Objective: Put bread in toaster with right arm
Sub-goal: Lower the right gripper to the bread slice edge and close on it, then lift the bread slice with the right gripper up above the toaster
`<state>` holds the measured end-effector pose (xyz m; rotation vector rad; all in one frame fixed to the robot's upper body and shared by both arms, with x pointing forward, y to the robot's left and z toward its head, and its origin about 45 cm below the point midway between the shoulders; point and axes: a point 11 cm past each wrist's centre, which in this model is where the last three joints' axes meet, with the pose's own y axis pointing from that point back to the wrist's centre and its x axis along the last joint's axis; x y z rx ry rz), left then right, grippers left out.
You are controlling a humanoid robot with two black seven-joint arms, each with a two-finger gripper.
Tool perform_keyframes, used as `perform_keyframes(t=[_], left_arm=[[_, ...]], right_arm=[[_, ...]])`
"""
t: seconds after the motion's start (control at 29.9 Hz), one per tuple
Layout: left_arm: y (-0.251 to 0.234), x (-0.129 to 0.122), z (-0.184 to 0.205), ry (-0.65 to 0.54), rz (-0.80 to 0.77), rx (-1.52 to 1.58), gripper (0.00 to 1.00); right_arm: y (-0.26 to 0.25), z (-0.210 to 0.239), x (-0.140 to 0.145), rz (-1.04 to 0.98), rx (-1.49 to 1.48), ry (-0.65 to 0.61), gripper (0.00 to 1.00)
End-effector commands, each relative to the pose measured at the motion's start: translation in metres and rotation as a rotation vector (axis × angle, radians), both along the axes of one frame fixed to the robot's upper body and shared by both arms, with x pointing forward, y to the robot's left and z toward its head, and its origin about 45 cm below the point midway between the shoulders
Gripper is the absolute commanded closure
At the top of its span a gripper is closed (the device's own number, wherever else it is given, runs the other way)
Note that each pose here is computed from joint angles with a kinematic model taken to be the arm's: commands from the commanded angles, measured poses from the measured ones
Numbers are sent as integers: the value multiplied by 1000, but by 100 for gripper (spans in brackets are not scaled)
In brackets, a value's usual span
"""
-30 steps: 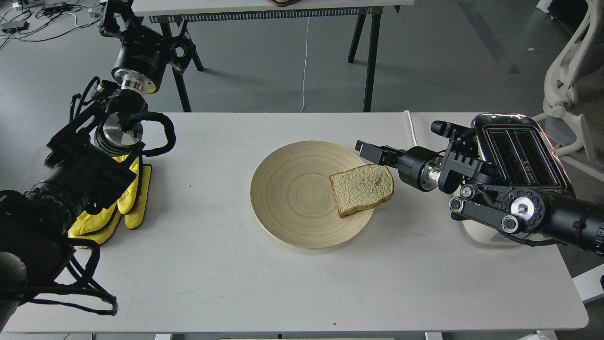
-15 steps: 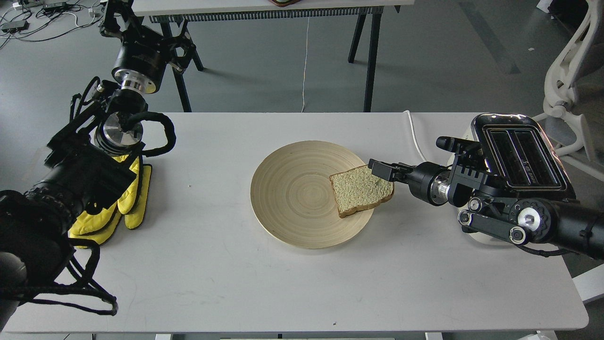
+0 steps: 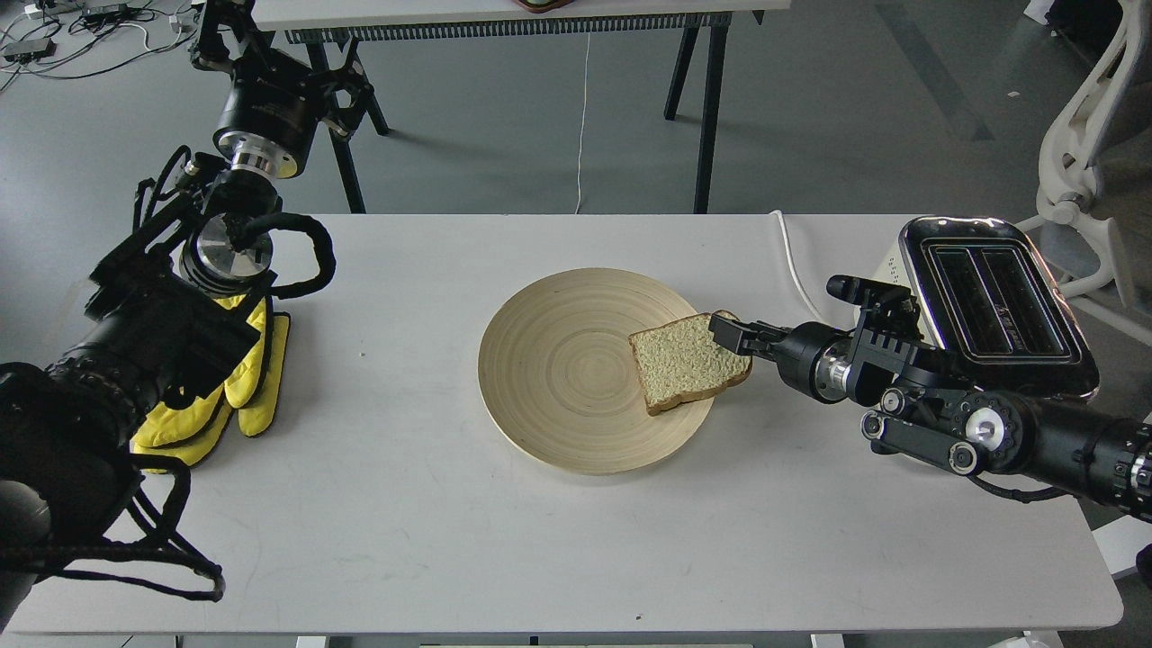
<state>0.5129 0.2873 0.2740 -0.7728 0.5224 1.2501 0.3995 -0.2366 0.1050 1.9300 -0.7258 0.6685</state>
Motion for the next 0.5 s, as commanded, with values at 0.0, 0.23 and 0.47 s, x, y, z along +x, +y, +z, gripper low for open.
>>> perform_keyframes(t=[0.0, 0.23, 0.47], left_arm=[[1, 0, 0, -1, 2, 0, 0], [1, 0, 0, -1, 2, 0, 0], [1, 0, 0, -1, 2, 0, 0]], right_arm=[[3, -3, -2, 7, -3, 10, 43], [3, -3, -3, 7, -7, 11, 52], [5, -4, -5, 11, -5, 17, 60]])
